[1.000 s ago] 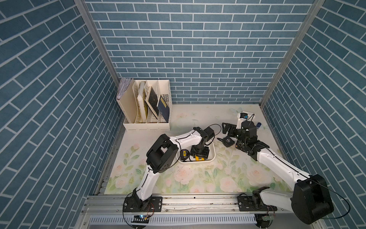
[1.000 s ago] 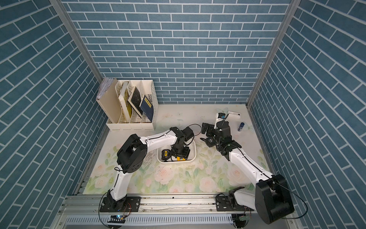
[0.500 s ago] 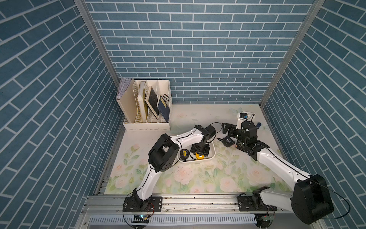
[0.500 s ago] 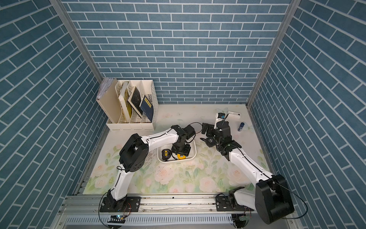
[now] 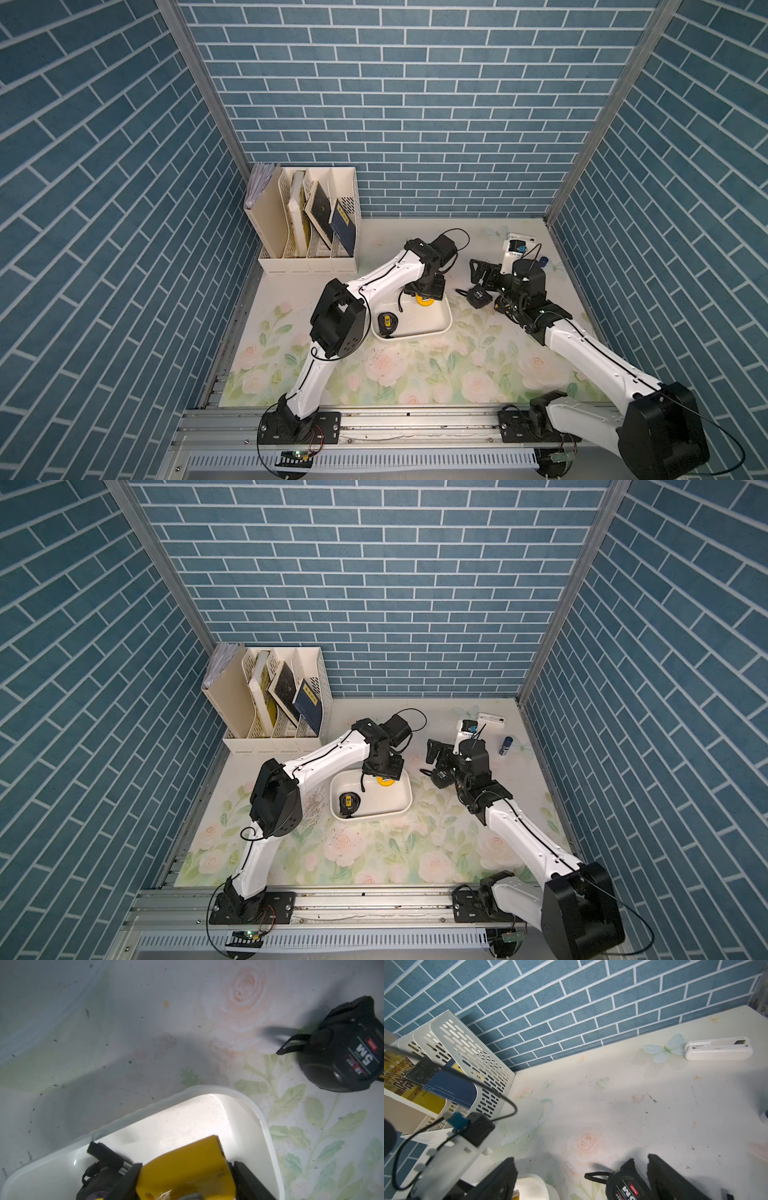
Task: Take the tape measure out of the storage box
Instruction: Pick up the tape measure from the storage box, then place the tape measure at the center of the board.
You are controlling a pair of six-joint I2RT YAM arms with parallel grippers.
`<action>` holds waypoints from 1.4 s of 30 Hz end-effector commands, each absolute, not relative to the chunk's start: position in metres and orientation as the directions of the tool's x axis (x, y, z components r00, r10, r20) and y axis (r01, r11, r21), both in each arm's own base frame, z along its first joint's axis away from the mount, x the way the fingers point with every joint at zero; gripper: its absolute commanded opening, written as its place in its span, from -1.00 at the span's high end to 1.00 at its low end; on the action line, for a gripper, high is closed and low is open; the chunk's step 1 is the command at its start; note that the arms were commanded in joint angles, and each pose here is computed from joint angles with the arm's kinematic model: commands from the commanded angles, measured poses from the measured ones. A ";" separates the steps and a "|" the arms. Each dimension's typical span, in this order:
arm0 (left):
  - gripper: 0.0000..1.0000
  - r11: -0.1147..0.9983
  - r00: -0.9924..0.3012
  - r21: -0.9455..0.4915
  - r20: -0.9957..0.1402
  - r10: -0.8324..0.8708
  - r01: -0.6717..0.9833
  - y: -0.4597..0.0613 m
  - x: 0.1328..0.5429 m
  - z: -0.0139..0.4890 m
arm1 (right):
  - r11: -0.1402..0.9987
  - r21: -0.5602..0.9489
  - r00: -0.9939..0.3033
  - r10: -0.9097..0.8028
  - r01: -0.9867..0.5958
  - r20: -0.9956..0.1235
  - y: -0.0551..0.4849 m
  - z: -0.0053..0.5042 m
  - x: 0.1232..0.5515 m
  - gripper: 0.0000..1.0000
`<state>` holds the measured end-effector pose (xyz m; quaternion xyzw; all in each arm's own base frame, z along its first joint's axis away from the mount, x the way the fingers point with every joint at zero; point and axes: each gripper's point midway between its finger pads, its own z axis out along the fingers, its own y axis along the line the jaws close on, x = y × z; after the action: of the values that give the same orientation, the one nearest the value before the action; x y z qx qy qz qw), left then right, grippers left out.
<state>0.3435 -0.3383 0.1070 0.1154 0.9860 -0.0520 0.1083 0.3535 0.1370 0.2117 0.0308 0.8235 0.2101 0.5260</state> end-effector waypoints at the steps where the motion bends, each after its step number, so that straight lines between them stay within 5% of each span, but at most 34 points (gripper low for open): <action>1: 1.00 0.973 -0.955 -0.092 -0.234 0.185 0.211 -0.334 0.356 0.115 | 0.892 0.429 -0.443 0.329 -0.144 -0.834 0.130 0.209 0.340 -0.99; 17: 1.00 0.835 -0.935 -0.508 -0.355 0.019 0.209 -0.383 0.373 0.178 | 0.659 0.619 -0.495 0.402 -0.427 -0.770 0.176 0.194 0.284 -0.98; 27: 1.00 0.813 -0.897 -0.535 -0.440 -0.034 0.231 -0.377 0.381 0.216 | 0.608 0.588 -0.524 0.308 -0.534 -0.794 0.218 0.191 0.286 -0.98; 42: 1.00 0.738 -0.904 -0.639 -0.415 -0.098 0.214 -0.391 0.381 0.230 | 0.590 0.518 -0.386 0.346 -0.619 -0.855 0.239 0.229 0.318 -0.95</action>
<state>0.3800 -0.3883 0.2132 0.0374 0.9198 -0.3327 0.2046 0.3134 0.2340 0.2109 -0.0803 0.7311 0.4411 0.5143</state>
